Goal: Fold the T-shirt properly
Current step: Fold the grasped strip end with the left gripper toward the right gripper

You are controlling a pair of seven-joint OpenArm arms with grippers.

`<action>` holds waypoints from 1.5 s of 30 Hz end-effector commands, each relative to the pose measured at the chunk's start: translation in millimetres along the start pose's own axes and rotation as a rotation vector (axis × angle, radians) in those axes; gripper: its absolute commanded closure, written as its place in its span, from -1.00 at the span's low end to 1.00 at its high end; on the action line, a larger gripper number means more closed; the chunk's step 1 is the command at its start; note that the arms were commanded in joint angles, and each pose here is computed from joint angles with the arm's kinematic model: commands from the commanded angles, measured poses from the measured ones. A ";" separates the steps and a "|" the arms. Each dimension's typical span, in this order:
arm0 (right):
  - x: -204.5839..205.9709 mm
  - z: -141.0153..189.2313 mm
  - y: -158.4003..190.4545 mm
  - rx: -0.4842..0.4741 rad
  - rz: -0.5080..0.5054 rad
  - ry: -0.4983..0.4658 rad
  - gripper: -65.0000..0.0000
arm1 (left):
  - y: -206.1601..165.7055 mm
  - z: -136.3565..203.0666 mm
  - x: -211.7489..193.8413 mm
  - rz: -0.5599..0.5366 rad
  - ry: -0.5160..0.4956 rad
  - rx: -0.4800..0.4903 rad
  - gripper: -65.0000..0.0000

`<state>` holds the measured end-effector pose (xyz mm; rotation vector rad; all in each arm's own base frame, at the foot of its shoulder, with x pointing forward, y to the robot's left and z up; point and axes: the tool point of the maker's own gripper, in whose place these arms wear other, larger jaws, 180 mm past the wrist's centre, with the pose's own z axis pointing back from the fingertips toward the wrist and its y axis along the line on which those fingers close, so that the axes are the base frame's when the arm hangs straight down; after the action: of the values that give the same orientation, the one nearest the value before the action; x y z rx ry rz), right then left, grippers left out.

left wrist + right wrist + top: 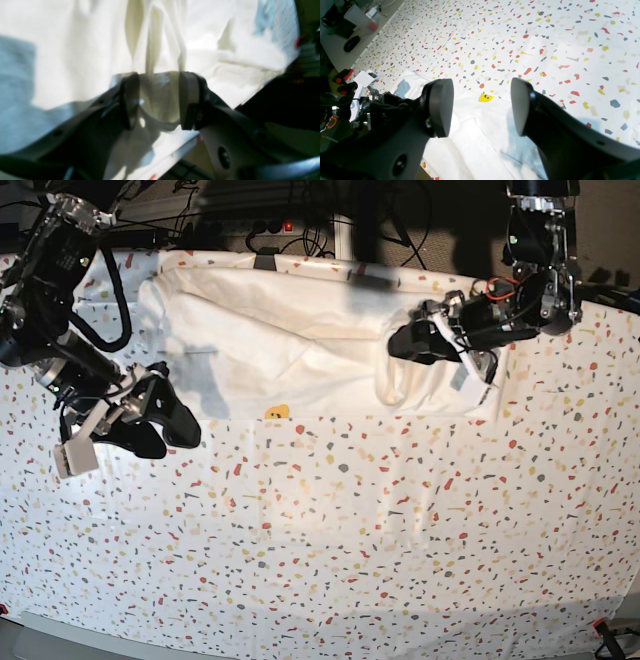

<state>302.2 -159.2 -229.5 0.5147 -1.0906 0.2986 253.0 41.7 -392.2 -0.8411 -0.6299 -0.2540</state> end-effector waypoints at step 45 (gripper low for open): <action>15.7 2.5 3.6 0.016 0.027 -0.052 -0.11 | -10.0 7.6 31.0 -0.178 -0.064 0.095 0.55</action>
<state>302.2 -159.2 -229.5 0.5142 -1.0903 0.2985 262.7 45.3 -376.4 -0.6823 -0.7206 -0.3511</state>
